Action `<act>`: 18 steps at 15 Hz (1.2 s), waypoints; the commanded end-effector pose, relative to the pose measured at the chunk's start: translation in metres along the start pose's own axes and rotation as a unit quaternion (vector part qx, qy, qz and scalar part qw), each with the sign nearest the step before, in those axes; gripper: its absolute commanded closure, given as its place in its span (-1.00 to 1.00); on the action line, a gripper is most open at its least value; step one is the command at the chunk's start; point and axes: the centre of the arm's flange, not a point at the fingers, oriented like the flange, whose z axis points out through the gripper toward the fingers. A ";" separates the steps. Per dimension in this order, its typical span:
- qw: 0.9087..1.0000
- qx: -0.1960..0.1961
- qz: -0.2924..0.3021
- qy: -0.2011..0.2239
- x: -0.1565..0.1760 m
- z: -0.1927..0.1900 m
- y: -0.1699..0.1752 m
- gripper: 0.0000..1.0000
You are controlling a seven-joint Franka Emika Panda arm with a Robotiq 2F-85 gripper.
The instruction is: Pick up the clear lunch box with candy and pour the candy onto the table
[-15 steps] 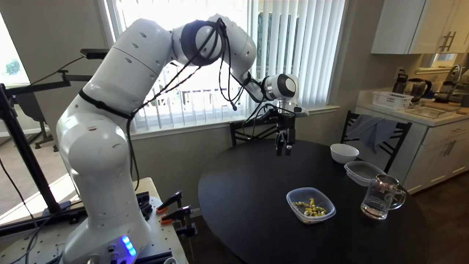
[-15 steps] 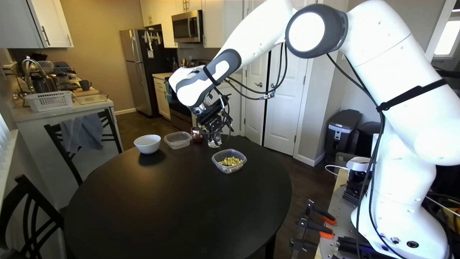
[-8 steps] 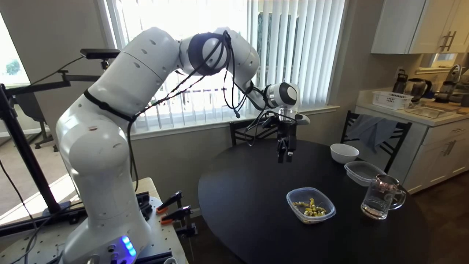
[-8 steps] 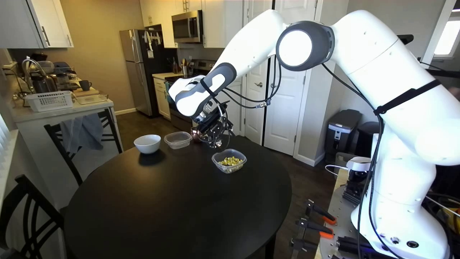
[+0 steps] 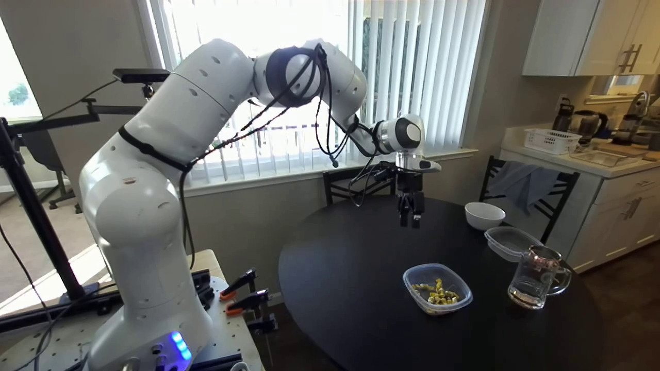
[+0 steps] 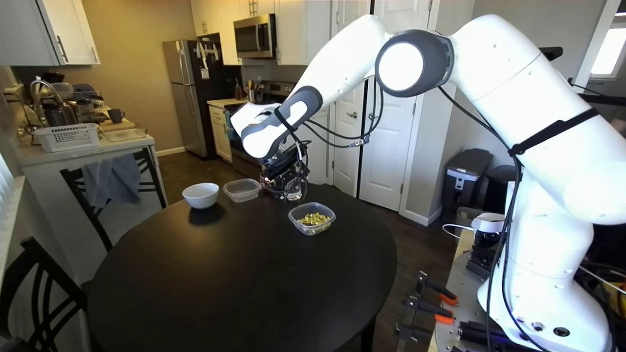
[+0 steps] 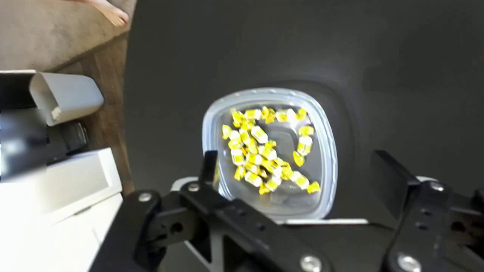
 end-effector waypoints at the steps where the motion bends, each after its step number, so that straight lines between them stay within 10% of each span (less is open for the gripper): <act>1: 0.996 0.060 0.026 0.059 0.028 0.026 0.009 -1.00; 18: 0.994 0.090 -0.044 0.048 0.044 0.159 0.000 -1.00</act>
